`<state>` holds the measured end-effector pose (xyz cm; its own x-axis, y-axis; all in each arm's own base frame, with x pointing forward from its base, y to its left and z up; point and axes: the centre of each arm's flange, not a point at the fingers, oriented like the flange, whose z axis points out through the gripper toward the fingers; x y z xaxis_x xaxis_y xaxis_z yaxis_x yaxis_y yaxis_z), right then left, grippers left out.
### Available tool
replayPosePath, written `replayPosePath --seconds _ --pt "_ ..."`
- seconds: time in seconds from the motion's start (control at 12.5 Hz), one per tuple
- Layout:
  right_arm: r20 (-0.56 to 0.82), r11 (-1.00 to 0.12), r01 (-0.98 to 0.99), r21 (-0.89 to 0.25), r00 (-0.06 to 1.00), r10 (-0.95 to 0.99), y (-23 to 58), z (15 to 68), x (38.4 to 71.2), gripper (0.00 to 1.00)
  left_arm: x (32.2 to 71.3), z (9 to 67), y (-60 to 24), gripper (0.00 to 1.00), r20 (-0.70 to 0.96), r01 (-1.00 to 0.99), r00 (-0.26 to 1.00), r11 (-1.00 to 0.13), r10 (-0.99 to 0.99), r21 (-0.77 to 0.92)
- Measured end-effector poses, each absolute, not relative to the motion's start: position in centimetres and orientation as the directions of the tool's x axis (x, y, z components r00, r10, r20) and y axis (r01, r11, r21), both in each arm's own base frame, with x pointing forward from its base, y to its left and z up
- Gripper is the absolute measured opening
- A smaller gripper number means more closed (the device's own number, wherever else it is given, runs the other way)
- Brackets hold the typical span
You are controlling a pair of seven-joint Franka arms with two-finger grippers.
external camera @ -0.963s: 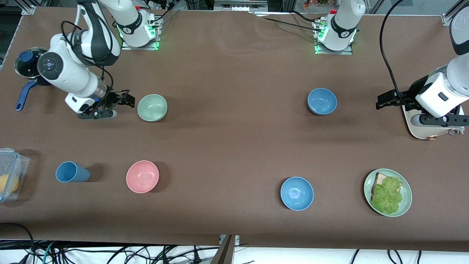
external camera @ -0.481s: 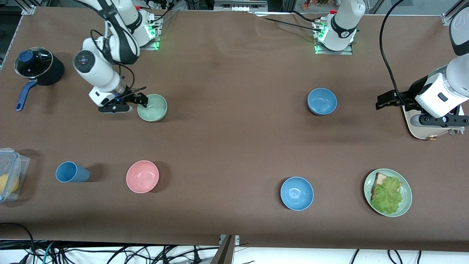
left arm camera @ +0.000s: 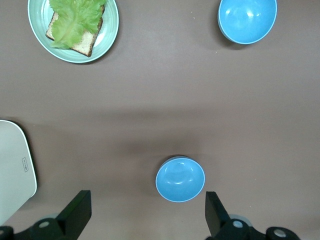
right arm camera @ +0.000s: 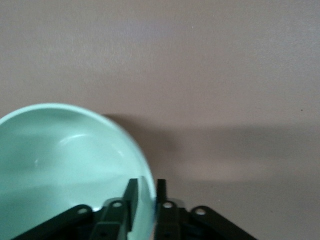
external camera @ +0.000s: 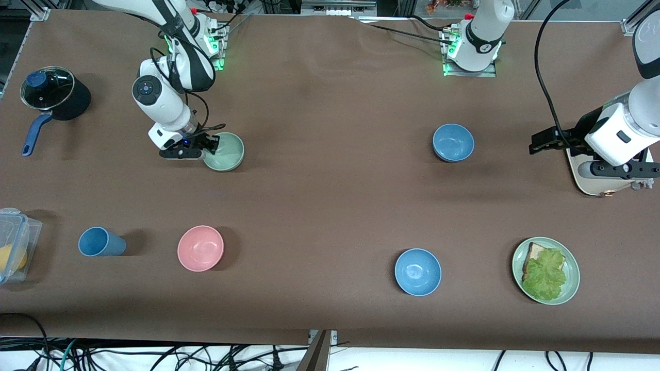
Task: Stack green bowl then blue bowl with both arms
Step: 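Grasp the green bowl rim with the right gripper and slide it toward the table center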
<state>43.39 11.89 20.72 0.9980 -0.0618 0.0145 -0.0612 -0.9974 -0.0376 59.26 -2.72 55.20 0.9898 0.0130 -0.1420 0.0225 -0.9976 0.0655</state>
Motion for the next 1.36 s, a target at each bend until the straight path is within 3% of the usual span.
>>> replayPosePath --seconds 0.08,0.16,0.64,0.88,1.04,1.12,1.36 --pt "0.027 -0.996 -0.081 -0.046 0.996 -0.082 13.2 21.2 43.7 0.07 59.3 55.2 -2.7 1.0 -0.143 0.039 0.989 -0.997 0.03 0.063" --pt "0.044 -0.994 -0.097 -0.058 0.994 -0.1 15.6 21.9 44.0 0.04 59.3 55.2 -2.6 1.0 -0.144 0.056 0.989 -0.997 0.047 0.061" --pt "0.023 -0.957 -0.255 -0.14 0.965 -0.261 39.6 25.3 47.0 0.04 59.3 55.3 -2.4 1.0 -0.143 0.089 0.986 -0.994 0.081 0.056" --pt "0.005 -0.936 -0.314 -0.161 0.948 -0.318 46.3 23.6 47.5 0.04 59.3 55.4 -2.4 1.0 -0.143 0.097 0.986 -0.994 0.088 0.055" --pt "0.0 -0.927 -0.338 -0.165 0.94 -0.342 48.4 21.8 47.6 0.1 59.3 55.4 -2.4 1.0 -0.143 0.099 0.986 -0.994 0.09 0.055" --pt "0.007 -0.922 -0.346 -0.172 0.936 -0.352 48.5 22.0 48.4 0.18 59.3 55.4 -2.4 1.0 -0.143 0.099 0.986 -0.994 0.09 0.055" --pt "0.02 -0.921 -0.376 -0.102 0.925 -0.38 45.5 28.8 53.9 0.5 59.3 55.4 -2.4 1.0 -0.142 0.099 0.986 -0.994 0.091 0.055"
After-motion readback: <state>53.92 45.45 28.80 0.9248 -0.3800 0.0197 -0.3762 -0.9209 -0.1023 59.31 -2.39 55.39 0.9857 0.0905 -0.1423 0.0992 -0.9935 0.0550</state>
